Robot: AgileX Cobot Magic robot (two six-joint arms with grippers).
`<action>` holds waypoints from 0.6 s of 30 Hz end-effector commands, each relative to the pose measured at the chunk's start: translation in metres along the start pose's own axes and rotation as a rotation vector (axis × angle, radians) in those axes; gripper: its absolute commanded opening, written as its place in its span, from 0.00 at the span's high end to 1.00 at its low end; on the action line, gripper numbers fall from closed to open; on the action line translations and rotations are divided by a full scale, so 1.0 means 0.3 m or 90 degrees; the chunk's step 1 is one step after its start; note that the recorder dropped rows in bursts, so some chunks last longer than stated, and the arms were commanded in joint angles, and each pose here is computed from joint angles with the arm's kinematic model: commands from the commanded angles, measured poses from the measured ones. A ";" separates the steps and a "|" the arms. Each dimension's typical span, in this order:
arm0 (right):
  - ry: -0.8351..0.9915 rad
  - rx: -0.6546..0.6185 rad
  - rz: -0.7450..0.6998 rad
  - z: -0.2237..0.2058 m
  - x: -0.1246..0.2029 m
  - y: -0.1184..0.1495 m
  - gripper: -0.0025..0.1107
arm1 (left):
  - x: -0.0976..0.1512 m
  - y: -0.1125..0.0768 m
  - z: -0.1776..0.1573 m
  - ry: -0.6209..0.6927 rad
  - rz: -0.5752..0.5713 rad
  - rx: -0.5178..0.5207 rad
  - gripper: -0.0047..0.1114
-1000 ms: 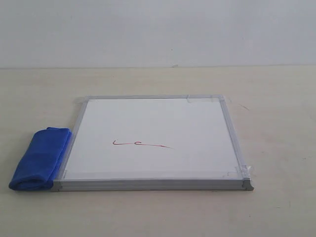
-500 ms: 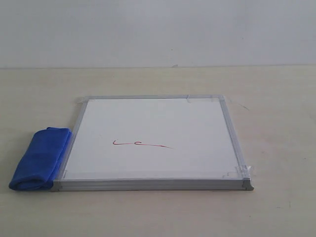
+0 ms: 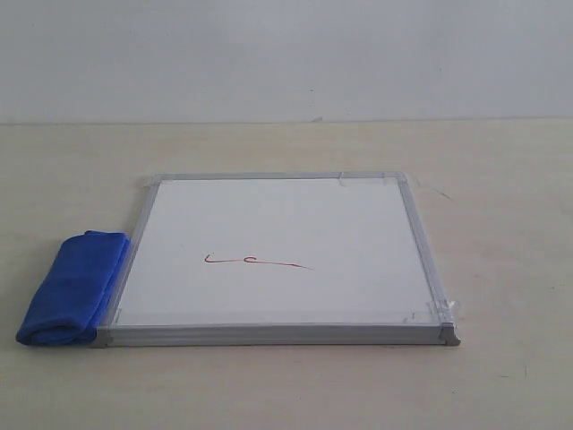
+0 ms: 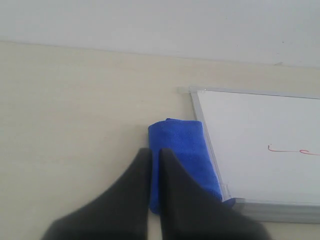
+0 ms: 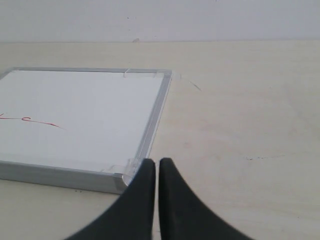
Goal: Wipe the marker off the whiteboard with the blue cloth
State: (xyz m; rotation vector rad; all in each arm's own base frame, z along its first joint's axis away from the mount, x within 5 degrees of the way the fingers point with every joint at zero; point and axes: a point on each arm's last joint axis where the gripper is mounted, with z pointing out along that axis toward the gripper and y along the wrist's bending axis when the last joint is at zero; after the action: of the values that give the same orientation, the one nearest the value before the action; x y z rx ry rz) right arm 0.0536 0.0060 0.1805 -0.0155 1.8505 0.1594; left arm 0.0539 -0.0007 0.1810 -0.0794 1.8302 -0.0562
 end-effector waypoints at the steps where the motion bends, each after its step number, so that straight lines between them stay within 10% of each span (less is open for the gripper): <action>1: -0.012 0.002 -0.005 -0.002 -0.005 -0.001 0.98 | -0.007 -0.002 -0.002 -0.009 -0.004 0.006 0.92; 18: -0.010 0.002 -0.005 -0.002 -0.005 -0.001 0.98 | -0.292 -0.047 -0.159 -0.149 -0.079 0.068 0.92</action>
State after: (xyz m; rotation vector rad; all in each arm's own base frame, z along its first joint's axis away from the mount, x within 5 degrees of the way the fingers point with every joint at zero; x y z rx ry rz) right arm 0.0536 0.0060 0.1805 -0.0155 1.8505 0.1594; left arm 0.0349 -0.0052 0.2715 -0.1123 1.5721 -0.1734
